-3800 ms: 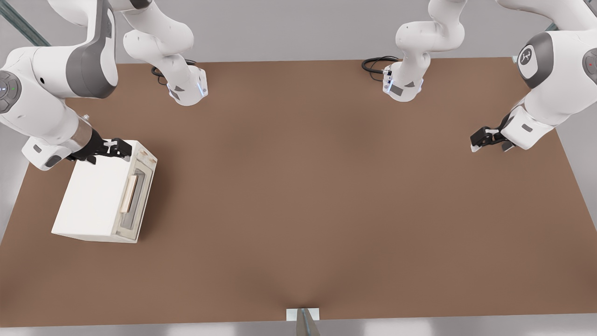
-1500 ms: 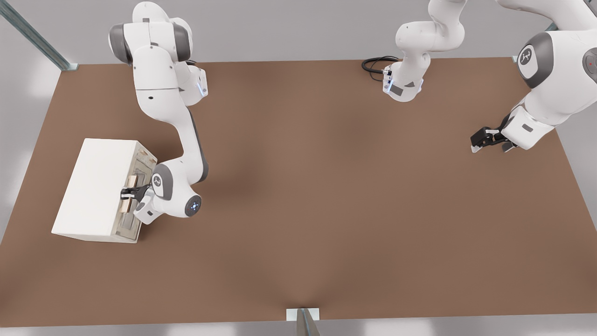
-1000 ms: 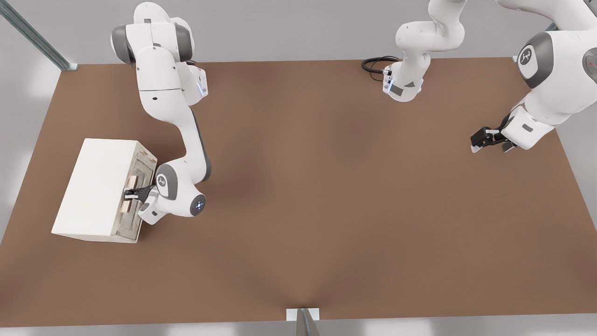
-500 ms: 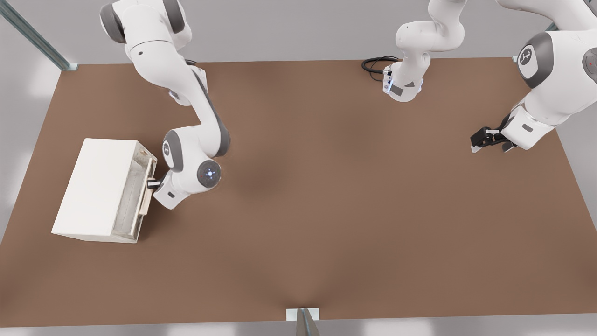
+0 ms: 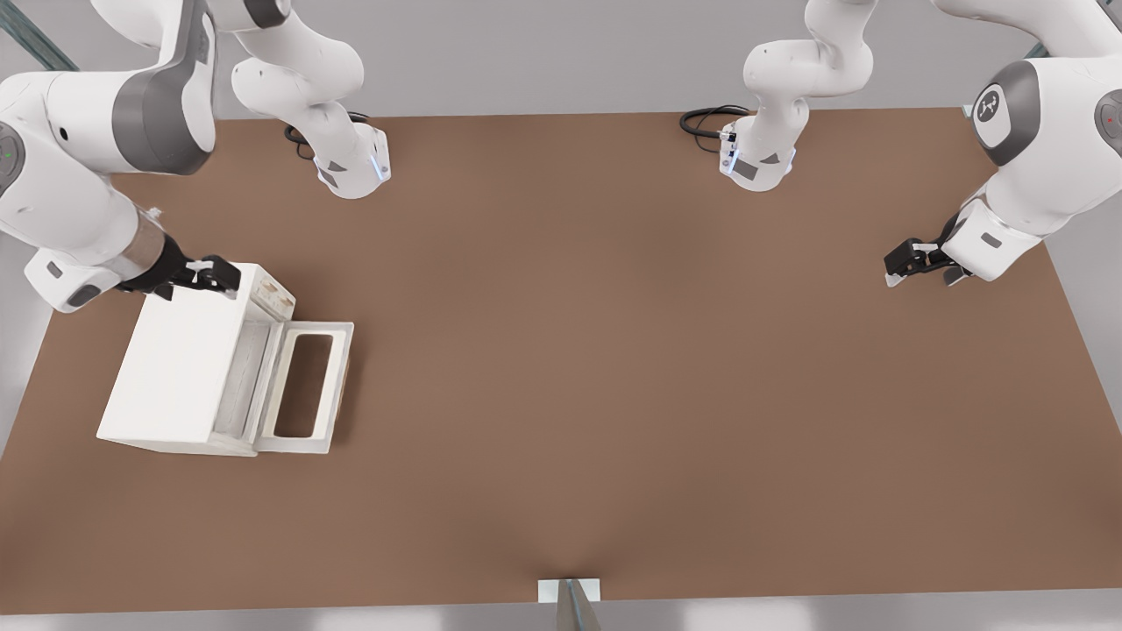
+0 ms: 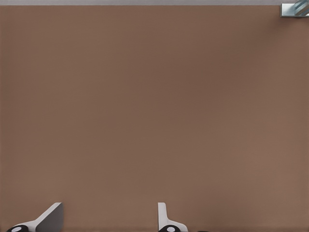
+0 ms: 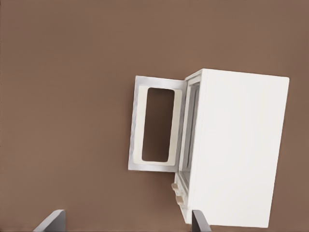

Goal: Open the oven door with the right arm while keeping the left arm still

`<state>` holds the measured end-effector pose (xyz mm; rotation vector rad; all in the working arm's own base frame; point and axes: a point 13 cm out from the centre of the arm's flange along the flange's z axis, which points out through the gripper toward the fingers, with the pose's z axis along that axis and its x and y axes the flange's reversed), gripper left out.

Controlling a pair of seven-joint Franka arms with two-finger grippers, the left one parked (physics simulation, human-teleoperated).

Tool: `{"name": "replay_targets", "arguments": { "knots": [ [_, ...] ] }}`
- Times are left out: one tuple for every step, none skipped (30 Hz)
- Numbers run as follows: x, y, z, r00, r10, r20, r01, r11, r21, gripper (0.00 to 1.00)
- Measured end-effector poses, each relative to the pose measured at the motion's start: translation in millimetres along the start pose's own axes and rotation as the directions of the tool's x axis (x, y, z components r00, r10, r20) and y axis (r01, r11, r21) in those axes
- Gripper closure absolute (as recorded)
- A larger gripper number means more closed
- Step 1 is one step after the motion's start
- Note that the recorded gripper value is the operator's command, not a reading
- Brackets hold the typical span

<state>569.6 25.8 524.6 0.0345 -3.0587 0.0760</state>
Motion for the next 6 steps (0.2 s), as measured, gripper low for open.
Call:
{"name": "replay_targets", "arguments": {
  "knots": [
    [0.2, -3.5, -0.3, 1.0, -0.005, 0.0, 0.005, 1.0, -0.005, 0.0],
    [0.3, -7.1, -0.4, 1.0, -0.009, -0.001, 0.009, 1.0, -0.01, 0.0],
    [0.4, -10.1, -0.4, 1.0, -0.013, -0.001, 0.013, 1.0, -0.014, 0.0],
    [0.3, -11.8, -0.4, 1.0, -0.02, -0.001, 0.02, 1.0, -0.016, 0.0],
    [0.2, -12.6, -0.9, 1.0, -0.027, 0.001, 0.027, 0.999, -0.018, 0.0],
    [0.0, -12.6, -3.0, 0.999, -0.036, 0.006, 0.036, 0.999, -0.019, 0.0]
  ]
}}
